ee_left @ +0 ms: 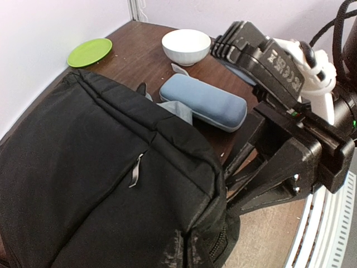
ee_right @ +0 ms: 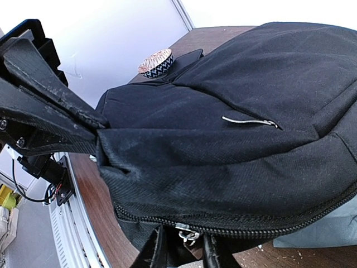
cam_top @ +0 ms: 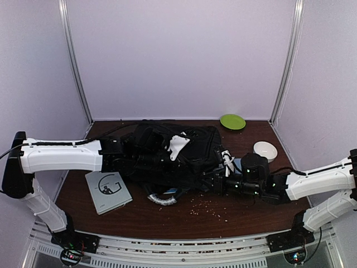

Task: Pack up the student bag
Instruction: Unzip the student bag at the center of the board.

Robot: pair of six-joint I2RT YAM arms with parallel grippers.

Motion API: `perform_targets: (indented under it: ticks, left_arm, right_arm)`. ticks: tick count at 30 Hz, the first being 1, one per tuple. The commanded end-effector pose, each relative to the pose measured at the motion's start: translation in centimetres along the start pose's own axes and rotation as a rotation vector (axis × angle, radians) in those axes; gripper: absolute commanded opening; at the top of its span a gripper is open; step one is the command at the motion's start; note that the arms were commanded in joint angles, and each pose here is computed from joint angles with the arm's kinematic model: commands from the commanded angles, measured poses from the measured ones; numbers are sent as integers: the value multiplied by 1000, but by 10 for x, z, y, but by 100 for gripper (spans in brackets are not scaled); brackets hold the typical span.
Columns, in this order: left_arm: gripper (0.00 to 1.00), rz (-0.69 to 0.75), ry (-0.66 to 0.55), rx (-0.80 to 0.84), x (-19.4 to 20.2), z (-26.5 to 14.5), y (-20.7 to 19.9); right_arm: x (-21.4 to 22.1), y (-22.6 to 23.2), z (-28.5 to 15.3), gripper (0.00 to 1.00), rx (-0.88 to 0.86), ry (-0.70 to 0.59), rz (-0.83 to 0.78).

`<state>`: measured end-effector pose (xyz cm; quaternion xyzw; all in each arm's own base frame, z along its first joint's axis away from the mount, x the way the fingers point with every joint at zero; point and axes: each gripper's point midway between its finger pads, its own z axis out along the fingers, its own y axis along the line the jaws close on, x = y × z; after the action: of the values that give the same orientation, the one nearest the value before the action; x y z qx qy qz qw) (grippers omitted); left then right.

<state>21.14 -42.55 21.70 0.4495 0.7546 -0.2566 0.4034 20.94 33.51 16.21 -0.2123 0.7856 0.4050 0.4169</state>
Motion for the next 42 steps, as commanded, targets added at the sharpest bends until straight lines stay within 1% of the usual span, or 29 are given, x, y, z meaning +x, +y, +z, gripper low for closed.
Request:
perform_targets:
  ticks: [1, 6, 14, 20, 23, 32, 37, 42]
  left_arm:
    - [0, 11, -192, 30, -52, -23, -8]
    - [0, 10, -184, 6, -50, -21, -4]
    - [0, 11, -187, 14, -52, -20, -5]
    - [0, 10, -183, 7, -50, -21, -4]
    - [0, 10, -181, 5, -49, -21, -3]
    - [0, 12, -180, -6, -49, -20, -2]
    - [0, 10, -173, -16, -50, -16, 0]
    - [0, 7, -165, 8, -53, -5, -4]
  right_arm:
    - [-14, 10, -1, 20, -42, -31, -11]
    - [-6, 4, -8, 19, -23, -23, -5]
    - [-2, 0, -12, 8, -14, -26, 2]
    - [-3, -2, -13, 4, -2, -30, 2]
    - [-1, -4, -14, 0, 7, -28, 1]
    - [0, -7, -17, 0, 24, -25, 2]
    - [8, -11, -17, 0, 44, 17, -5]
    - [13, -10, -18, 0, 40, 47, 2]
